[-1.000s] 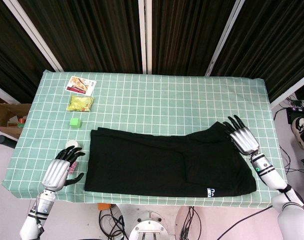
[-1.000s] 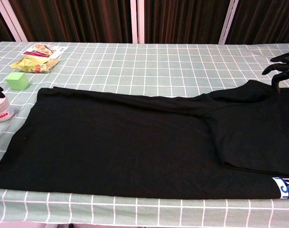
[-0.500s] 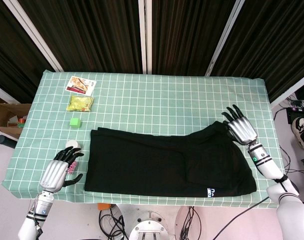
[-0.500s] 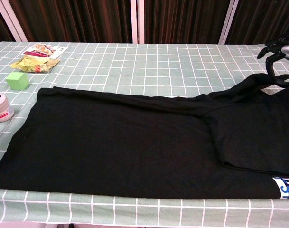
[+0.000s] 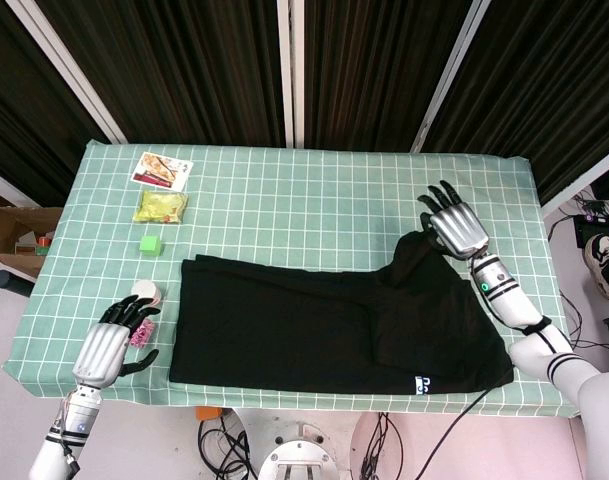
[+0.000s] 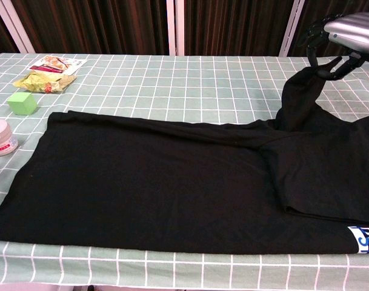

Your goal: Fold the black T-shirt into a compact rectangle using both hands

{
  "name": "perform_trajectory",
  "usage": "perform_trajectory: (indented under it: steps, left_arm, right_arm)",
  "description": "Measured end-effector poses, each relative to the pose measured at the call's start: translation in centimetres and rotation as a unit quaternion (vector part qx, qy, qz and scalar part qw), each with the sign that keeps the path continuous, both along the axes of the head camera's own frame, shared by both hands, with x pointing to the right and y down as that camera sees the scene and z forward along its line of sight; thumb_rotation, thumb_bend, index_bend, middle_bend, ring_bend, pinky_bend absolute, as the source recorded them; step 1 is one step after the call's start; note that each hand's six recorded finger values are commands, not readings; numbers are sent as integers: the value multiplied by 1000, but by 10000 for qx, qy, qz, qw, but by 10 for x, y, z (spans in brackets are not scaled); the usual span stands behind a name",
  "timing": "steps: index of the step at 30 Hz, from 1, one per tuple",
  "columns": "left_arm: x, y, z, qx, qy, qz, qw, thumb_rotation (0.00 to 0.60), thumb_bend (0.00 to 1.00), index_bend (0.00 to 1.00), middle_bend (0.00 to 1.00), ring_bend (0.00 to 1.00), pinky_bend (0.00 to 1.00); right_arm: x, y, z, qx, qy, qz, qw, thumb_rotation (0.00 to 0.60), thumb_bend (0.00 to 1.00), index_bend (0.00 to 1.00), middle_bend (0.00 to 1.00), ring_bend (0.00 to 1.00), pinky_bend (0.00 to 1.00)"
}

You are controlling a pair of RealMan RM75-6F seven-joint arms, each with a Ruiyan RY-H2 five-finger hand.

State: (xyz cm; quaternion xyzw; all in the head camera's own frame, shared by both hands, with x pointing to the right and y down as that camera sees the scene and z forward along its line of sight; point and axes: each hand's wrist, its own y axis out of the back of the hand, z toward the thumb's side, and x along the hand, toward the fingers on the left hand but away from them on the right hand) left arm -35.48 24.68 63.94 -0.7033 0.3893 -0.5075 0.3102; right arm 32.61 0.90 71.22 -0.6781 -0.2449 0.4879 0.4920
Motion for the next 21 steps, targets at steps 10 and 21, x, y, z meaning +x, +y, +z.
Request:
perform_trajectory:
  steps: [10, 21]
  left_arm:
    - [-5, 3, -3, 17, -10, -6, 10000, 600, 212, 255, 160, 107, 199]
    - [-2, 3, -3, 52, 63, 62, 9999, 600, 211, 255, 160, 107, 198]
  right_arm:
    - [-22, 30, -47, -106, -343, 5, 9994, 600, 483, 663, 211, 45, 18]
    - [-21, 95, -94, -120, 34, -87, 9999, 600, 477, 663, 211, 45, 3]
